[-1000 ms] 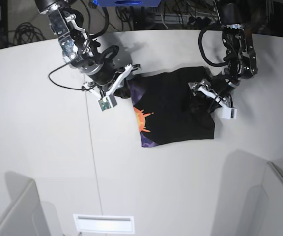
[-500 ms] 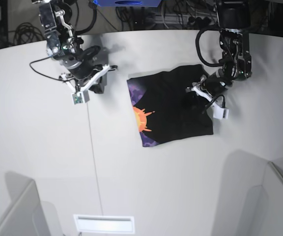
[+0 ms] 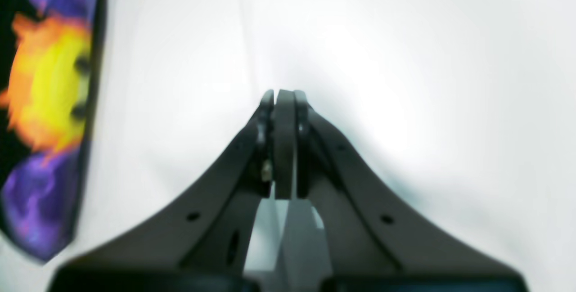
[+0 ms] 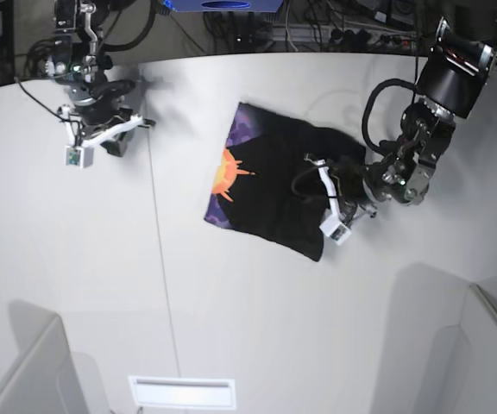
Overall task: Fold the T-shirt properly
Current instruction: 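Grasp the folded shirt's edge with the left gripper and drag it across the table, then release the shirt and raise the left gripper away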
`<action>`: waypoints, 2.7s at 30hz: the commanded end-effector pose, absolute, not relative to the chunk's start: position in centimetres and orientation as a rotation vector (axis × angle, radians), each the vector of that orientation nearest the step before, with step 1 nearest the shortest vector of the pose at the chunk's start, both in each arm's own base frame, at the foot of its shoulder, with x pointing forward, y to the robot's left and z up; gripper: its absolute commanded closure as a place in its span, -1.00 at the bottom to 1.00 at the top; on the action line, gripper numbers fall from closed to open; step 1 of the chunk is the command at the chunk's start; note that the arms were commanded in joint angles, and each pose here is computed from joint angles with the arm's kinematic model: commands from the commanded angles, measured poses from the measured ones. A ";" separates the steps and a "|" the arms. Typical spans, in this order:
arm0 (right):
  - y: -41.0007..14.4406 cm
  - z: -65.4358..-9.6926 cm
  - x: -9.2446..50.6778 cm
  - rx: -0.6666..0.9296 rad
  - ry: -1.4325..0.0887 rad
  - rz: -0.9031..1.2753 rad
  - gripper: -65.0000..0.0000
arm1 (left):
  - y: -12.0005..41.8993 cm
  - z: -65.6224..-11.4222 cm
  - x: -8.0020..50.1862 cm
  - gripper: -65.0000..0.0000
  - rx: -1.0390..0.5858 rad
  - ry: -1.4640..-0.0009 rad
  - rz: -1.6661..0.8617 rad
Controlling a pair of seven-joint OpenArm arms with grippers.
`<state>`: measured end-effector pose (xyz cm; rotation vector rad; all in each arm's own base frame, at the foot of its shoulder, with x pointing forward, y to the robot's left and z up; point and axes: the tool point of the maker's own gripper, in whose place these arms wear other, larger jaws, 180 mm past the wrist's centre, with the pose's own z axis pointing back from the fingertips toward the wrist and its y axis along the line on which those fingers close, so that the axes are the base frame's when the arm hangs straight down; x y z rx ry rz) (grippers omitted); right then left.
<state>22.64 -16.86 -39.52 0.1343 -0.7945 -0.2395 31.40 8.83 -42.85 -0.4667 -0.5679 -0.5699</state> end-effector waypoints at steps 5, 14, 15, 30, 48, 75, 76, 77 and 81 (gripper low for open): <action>-18.9 -39.3 21.6 0.095 -0.813 -0.322 1.00 | 8.5 -43.0 31.5 1.00 -0.361 -0.486 -0.807; -20.0 -40.6 18.5 0.066 -0.763 -0.451 1.00 | 8.5 -43.9 31.5 1.00 -0.055 -0.488 -1.370; -19.9 -40.7 18.3 0.068 -0.759 -0.458 1.00 | 8.3 -44.0 31.2 1.00 -0.050 -0.495 -1.440; -19.2 -41.7 16.3 0.073 -0.712 -0.497 1.00 | 4.3 -43.4 29.3 1.00 -0.261 -0.670 -1.712; -19.2 -41.7 16.3 0.072 -0.710 -0.497 1.00 | -0.4 -41.6 29.7 1.00 -0.377 -0.749 -1.859; -19.2 -41.7 16.4 0.073 -0.713 -0.497 1.00 | -2.3 -41.7 30.3 1.00 -0.305 -0.716 -1.900; -19.2 -41.7 16.4 0.073 -0.713 -0.497 1.00 | -2.2 -41.7 30.4 1.00 -0.296 -0.712 -1.900; -19.2 -41.7 16.4 0.073 -0.713 -0.497 1.00 | -2.3 -41.7 30.5 1.00 -0.295 -0.714 -1.901; -19.2 -41.7 16.4 0.073 -0.713 -0.497 1.00 | -2.4 -41.6 30.5 1.00 -0.296 -0.718 -1.903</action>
